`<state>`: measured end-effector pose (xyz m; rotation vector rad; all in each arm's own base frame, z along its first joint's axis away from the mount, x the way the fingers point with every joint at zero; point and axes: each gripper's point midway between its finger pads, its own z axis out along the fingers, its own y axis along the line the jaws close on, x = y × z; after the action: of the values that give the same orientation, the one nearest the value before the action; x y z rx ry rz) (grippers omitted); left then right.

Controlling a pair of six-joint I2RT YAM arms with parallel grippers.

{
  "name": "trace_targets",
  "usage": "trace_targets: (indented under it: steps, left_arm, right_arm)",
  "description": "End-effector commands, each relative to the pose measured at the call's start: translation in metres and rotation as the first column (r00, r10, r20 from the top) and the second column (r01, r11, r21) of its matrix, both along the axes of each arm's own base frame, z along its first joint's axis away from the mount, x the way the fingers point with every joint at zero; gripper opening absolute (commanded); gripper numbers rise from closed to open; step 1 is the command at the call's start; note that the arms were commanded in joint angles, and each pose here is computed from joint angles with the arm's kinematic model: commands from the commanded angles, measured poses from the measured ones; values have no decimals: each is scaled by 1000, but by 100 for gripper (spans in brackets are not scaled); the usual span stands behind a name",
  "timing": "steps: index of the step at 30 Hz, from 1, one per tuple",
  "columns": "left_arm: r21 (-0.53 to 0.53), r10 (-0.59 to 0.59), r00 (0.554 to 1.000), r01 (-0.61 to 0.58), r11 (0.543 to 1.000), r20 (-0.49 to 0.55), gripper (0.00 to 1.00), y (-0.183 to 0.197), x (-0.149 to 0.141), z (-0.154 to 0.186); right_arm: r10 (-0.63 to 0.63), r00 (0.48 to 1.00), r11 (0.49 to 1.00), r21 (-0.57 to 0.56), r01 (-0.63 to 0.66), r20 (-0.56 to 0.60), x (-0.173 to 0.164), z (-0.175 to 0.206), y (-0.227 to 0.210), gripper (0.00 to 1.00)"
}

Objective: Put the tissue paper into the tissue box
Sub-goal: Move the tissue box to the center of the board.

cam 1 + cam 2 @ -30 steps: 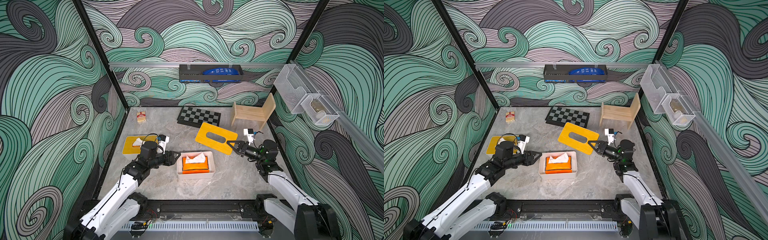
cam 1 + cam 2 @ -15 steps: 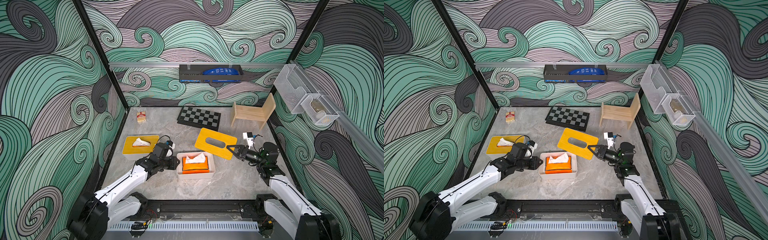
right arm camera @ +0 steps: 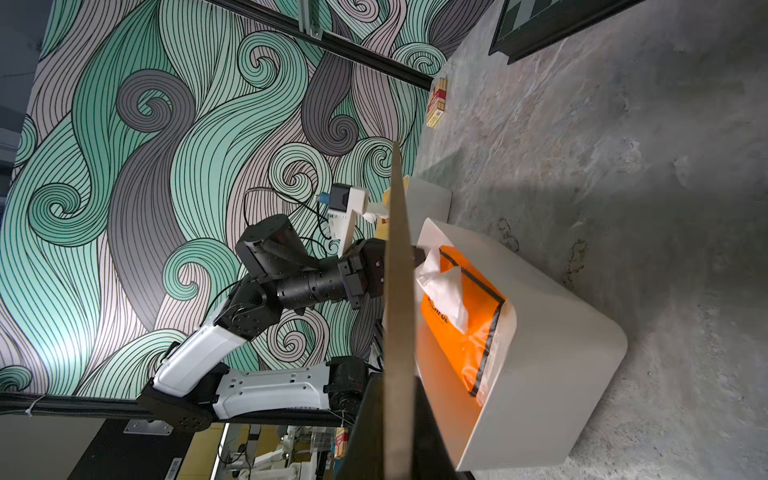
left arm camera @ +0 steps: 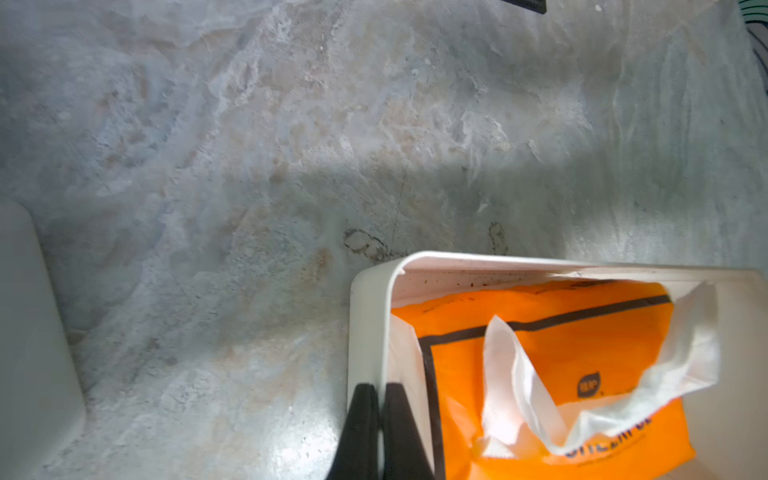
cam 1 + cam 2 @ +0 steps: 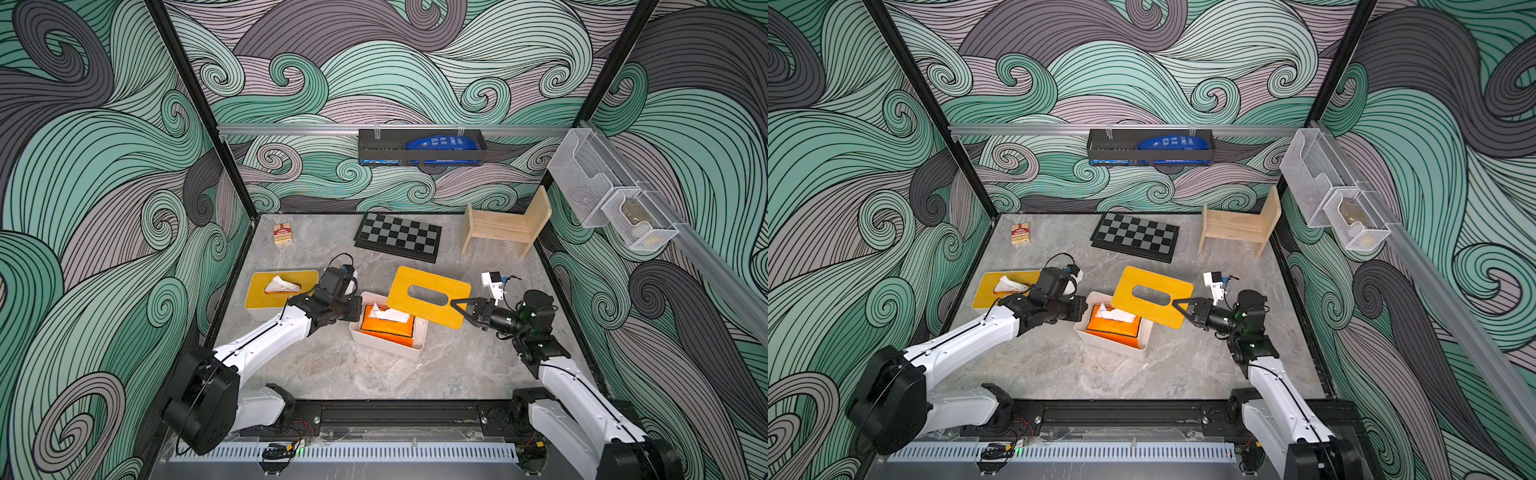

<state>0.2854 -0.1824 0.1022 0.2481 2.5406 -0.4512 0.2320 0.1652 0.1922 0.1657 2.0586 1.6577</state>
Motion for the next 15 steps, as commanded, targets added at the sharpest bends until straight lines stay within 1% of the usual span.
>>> trace_targets:
  steps: [1,5,8,10,15]
  left_arm:
    - [38,-19,997,16,999,72,1,-3,19,21]
    - [89,-18,994,9,996,104,2,0,31,27]
    - [123,-10,993,-5,992,121,6,4,36,28]
    - [136,-14,992,-3,991,124,10,5,38,27]
    - [145,-20,991,1,989,130,26,6,40,29]
  right_arm:
    - [20,1000,1000,18,-20,18,-7,9,6,0]
    - [40,999,998,41,-40,2,-13,10,15,0]
    - [65,998,994,87,-64,-3,-18,13,24,0]
    - [81,997,992,98,-79,-17,-20,10,29,0]
    - [88,995,992,100,-84,-39,-20,3,38,0]
